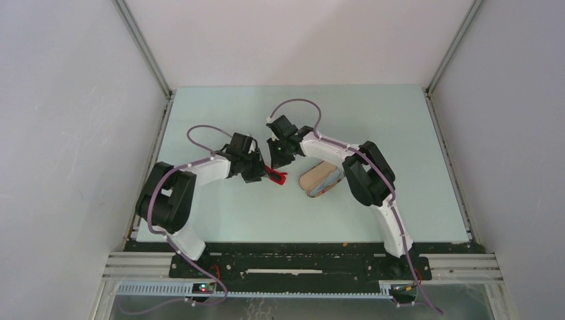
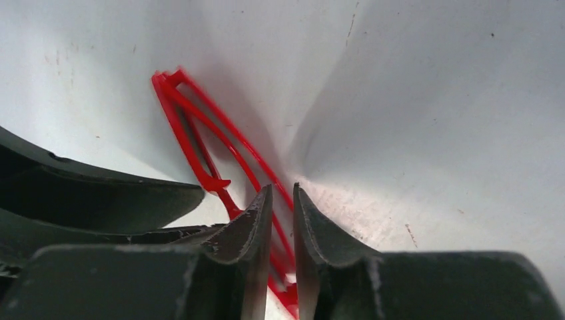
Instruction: Organize the sunglasses
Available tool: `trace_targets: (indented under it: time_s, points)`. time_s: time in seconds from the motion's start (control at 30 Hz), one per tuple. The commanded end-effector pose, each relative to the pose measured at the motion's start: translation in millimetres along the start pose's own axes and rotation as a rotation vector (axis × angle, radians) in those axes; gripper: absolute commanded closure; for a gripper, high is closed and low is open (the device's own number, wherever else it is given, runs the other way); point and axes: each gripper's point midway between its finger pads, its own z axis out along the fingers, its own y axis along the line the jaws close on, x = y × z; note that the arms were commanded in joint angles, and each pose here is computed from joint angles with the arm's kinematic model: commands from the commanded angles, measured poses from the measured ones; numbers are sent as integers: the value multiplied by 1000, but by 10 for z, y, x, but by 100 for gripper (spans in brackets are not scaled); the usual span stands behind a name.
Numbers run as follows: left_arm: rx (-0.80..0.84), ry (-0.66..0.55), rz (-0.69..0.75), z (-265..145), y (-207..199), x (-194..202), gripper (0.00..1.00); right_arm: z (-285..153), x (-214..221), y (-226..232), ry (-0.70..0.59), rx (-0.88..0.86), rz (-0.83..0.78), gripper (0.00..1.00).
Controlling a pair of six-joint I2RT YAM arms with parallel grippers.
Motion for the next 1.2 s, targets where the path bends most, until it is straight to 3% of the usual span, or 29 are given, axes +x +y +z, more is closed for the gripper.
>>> trace_targets:
  time_s: [0.0,0.33,0.47,0.53,0.6,0.63,0.67,0.93,1.17]
  points:
    - [-46,42,-1,60,83,104,53,2,-57,175,-41,-9,79,71]
    - [-77,-22,36,-286,170,98,53,-310,-82,28,-78,8,41,61]
    - [-61,-42,54,-415,177,130,53,-403,-108,17,-84,-20,1,52]
    - [-58,-51,57,-471,185,143,53,-428,-119,30,-84,-34,-21,45]
    - [-66,-71,56,-510,211,133,53,-437,-116,91,-80,-74,-44,25]
    - [-75,-80,52,-522,238,131,53,-435,-118,125,-82,-90,-59,5]
    - [-86,-88,45,-532,267,132,53,-430,-120,155,-85,-99,-81,2]
    - [-160,-209,-10,-714,460,49,53,-260,-24,227,-58,-127,-280,4]
    - [-168,-208,-24,-720,517,96,53,-42,114,148,26,-55,-430,11]
